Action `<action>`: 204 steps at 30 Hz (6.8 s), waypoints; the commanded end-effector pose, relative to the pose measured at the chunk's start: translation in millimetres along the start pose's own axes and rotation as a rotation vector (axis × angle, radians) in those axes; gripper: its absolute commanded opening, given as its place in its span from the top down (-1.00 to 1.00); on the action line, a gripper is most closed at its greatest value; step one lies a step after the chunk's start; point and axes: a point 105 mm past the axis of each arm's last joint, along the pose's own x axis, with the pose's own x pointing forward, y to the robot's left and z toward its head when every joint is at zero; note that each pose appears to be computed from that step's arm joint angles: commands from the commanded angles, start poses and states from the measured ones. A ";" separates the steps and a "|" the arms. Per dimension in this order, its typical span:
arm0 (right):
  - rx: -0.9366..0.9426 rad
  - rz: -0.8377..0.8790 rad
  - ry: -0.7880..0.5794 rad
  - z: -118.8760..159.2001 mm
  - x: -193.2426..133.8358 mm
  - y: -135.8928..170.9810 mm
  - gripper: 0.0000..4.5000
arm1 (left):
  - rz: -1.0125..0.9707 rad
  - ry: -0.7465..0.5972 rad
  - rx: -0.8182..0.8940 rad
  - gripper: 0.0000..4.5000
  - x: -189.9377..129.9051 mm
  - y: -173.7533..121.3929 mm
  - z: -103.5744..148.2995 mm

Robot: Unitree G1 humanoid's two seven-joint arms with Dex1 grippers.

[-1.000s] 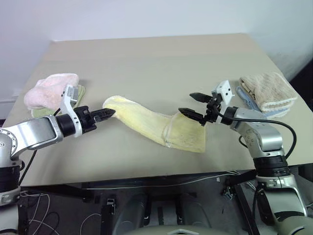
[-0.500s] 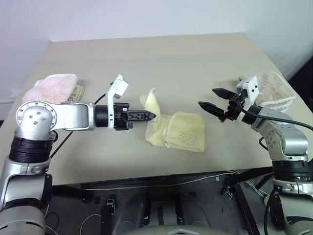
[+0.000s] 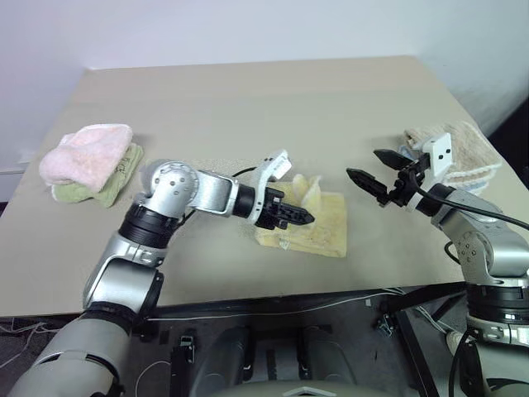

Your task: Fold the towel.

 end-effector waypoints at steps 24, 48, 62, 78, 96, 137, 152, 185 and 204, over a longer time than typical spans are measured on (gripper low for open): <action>-0.033 -0.088 -0.032 6.8 -19.2 -2.8 -1.00 | -0.122 0.036 0.189 0.65 40.1 -19.4 2.3; 0.149 0.121 -0.071 12.0 -10.8 35.4 0.01 | 0.078 -0.448 0.702 -0.72 -56.4 25.0 50.3; 0.208 0.140 -0.040 -12.7 18.5 48.3 1.00 | -0.024 -0.413 0.857 0.98 -20.8 27.8 16.2; 0.305 0.083 0.114 -97.9 33.1 70.9 1.00 | 0.136 -0.325 0.667 0.98 10.5 94.6 -54.5; 0.189 0.185 -0.018 -10.1 18.9 34.7 -1.00 | 0.044 -0.605 0.599 -0.43 -57.9 47.4 3.4; 0.966 0.432 0.549 -92.3 6.5 71.9 -0.76 | 0.205 -0.515 0.444 -1.00 -101.0 41.7 -37.3; 0.837 0.526 0.420 -45.8 0.8 65.5 1.00 | 0.223 -0.545 0.446 -1.00 -104.7 49.8 -29.5; 0.794 -0.607 -0.418 38.5 -55.9 -148.4 1.00 | 0.293 -0.509 0.463 -1.00 -89.3 78.0 -25.0; 0.741 -0.597 -0.366 45.9 -50.6 -154.1 1.00 | 0.309 -0.508 0.460 -1.00 -91.0 78.9 -31.4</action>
